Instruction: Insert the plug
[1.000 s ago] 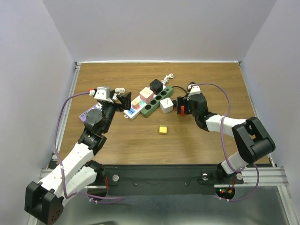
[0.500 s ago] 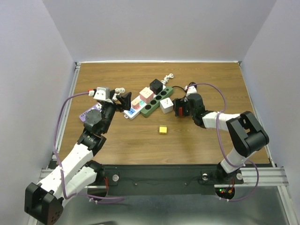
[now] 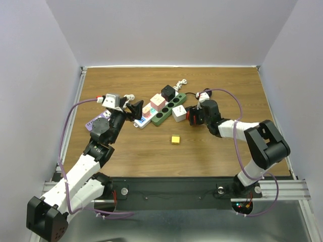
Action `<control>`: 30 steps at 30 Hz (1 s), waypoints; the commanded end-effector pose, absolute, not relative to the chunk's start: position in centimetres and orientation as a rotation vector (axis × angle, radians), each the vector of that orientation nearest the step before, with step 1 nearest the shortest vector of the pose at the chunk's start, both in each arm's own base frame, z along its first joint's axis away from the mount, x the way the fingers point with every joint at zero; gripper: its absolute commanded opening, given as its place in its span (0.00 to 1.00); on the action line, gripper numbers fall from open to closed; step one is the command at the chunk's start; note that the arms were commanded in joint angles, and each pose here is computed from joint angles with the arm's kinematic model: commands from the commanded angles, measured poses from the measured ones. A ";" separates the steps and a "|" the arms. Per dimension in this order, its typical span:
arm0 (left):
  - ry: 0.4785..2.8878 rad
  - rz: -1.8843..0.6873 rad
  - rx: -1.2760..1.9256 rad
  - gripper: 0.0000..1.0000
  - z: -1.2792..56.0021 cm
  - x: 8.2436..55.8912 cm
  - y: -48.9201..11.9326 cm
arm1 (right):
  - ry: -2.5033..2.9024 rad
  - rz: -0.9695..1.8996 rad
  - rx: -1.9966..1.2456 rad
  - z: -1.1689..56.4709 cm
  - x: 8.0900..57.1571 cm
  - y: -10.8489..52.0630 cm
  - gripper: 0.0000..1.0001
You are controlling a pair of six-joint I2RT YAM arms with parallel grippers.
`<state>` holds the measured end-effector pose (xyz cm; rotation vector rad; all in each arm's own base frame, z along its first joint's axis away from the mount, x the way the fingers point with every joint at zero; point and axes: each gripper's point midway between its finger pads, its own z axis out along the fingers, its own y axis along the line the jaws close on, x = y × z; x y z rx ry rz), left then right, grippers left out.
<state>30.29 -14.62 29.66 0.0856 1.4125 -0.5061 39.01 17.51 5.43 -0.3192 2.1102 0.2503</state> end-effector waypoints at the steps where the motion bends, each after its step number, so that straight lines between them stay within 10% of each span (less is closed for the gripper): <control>1: 1.346 -0.563 0.126 0.89 31.0 29.5 -15.5 | 2.020 0.415 -0.361 10.2 39.2 20.0 0.16; 2: 1.342 -0.587 0.166 0.89 30.8 29.1 -16.1 | 2.006 0.441 -0.360 10.9 38.9 20.3 0.00; 10: 1.211 -0.781 0.446 0.88 32.1 25.2 -20.2 | 1.728 0.850 -0.565 22.0 32.1 24.3 0.01; 30: 1.126 -1.107 0.889 0.91 30.6 18.1 -26.5 | 1.260 1.467 -1.299 27.3 19.6 29.2 0.00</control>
